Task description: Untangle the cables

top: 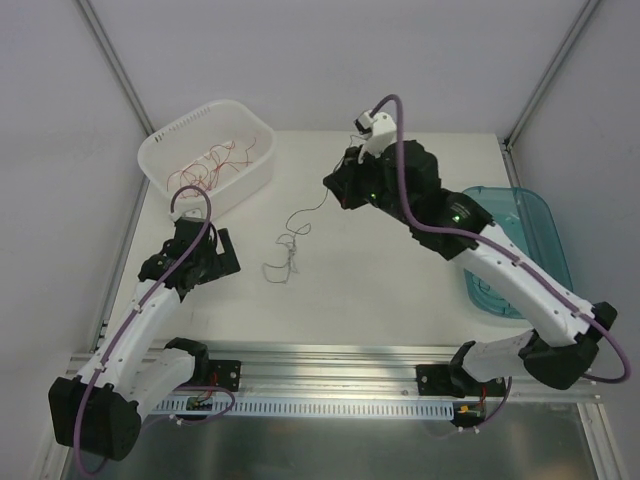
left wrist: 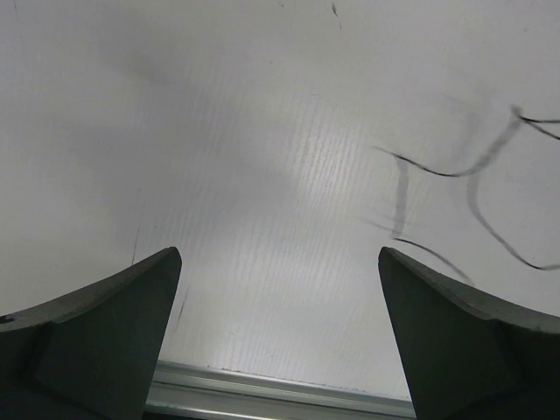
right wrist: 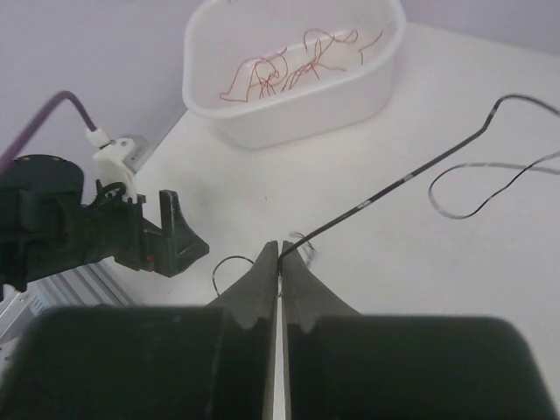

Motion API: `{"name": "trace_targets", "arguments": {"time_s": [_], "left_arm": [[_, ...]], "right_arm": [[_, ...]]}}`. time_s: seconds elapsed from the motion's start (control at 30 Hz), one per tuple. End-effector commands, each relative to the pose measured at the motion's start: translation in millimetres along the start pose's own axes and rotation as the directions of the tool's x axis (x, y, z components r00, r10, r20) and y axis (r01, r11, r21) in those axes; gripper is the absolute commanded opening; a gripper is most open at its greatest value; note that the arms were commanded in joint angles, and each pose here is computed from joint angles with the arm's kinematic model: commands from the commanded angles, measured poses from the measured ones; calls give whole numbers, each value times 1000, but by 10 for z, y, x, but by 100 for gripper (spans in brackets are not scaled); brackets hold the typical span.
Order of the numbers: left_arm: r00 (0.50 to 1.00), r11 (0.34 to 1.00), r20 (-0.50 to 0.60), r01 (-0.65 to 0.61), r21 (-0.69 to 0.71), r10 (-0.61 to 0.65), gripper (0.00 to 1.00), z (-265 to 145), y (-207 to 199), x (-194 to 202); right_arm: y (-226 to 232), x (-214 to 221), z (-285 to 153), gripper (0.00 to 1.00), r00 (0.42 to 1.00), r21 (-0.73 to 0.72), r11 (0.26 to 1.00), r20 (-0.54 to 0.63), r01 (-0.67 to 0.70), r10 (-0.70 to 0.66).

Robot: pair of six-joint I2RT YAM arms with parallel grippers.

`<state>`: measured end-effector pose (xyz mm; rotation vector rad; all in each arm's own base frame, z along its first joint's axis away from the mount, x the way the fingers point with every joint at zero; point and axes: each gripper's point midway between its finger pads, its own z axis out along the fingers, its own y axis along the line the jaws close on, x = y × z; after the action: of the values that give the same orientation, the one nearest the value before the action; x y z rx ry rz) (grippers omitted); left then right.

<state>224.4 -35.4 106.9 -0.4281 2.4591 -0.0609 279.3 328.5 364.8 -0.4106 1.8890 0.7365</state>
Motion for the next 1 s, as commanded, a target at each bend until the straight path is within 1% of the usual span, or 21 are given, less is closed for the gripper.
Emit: {"name": "trace_targets", "arguments": {"time_s": [0.0, 0.07, 0.17, 0.27, 0.33, 0.37, 0.43, 0.47, 0.5, 0.53, 0.57, 0.6, 0.67, 0.7, 0.73, 0.77, 0.8, 0.83, 0.9, 0.93, 0.97], "left_arm": [[999, 1000, 32, -1, 20, 0, 98, -29, -6, -64], [1000, 1000, 28, -2, 31, 1, 98, -28, -25, -60], [1000, 998, 19, -11, 55, 10, 98, -22, -73, -55], [999, 991, 9, -36, 133, 35, 97, -21, -208, -34], [998, 971, -11, -51, 232, 55, 95, -47, -372, 18], [997, 960, -20, -64, 272, 72, 95, -57, -431, 54], [996, 924, -20, -75, 375, 88, 94, -121, -613, 64], [995, 909, -25, -74, 410, 93, 94, -134, -663, 99], [995, 888, -4, -83, 452, 95, 93, -171, -749, 78], [995, 860, -17, -80, 504, 102, 93, -225, -853, 123], [993, 845, -20, -85, 528, 112, 93, -244, -905, 167], [989, 811, 3, -120, 573, 145, 93, -319, -1046, 206], [988, 806, 16, -132, 577, 151, 94, -323, -1144, 265], [980, 774, 32, -175, 608, 197, 94, -386, -1291, 377], [982, 754, 63, -179, 632, 180, 94, -414, -1416, 344], [980, 748, 76, -191, 636, 186, 94, -389, -1480, 390], [973, 722, 77, -213, 659, 217, 93, -409, -1600, 495], [971, 699, 110, -228, 677, 210, 93, -430, -1722, 469], [963, 705, 129, -263, 659, 238, 93, -322, -1821, 515], [954, 681, 152, -292, 671, 258, 92, -353, -1933, 538], [952, 685, 151, -298, 665, 267, 92, -269, -2009, 557]], "right_arm": [[-63, -261, -461, 1, 994, 30, 995, 37, 100, -101], [-17, -417, -595, 1, 991, 11, 994, 81, 106, -107], [-51, -510, -671, 1, 988, 33, 991, 80, 130, -133], [-108, -343, -600, 1, 989, 48, 988, 22, 146, -148], [-148, -248, -568, 1, 990, 56, 988, 7, 141, -142], [-208, -107, -515, 1, 989, 72, 987, -27, 146, -145], [-283, -33, -515, 1, 990, 101, 985, -35, 137, -134], [-349, 79, -485, 1, 990, 117, 984, -60, 136, -130], [-380, 118, -484, 1, 990, 127, 983, -65, 133, -126], [-414, 136, -497, 1, 991, 140, 982, -64, 126, -118], [-450, 152, -511, 1, 992, 151, 981, -66, 121, -112], [-481, 208, -506, 1, 991, 159, 980, -79, 123, -112], [-505, 223, -525, 1, 991, 165, 979, -82, 118, -106], [-514, 247, -534, 1, 991, 167, 979, -89, 117, -103], [-510, 259, -539, 1, 990, 165, 979, -92, 117, -103], [-513, 277, -552, 1, 991, 165, 980, -96, 113, -98], [-519, 294, -554, 1, 990, 164, 980, -99, 112, -96], [-516, 300, -560, 1, 990, 161, 981, -100, 111, -96], [-498, 297, -591, 1, 993, 157, 984, -94, 87, -73], [-489, 309, -591, 1, 993, 150, 985, -97, 82, -68], [-478, 293, -615, 1, 994, 146, 986, -90, 77, -64]]}}
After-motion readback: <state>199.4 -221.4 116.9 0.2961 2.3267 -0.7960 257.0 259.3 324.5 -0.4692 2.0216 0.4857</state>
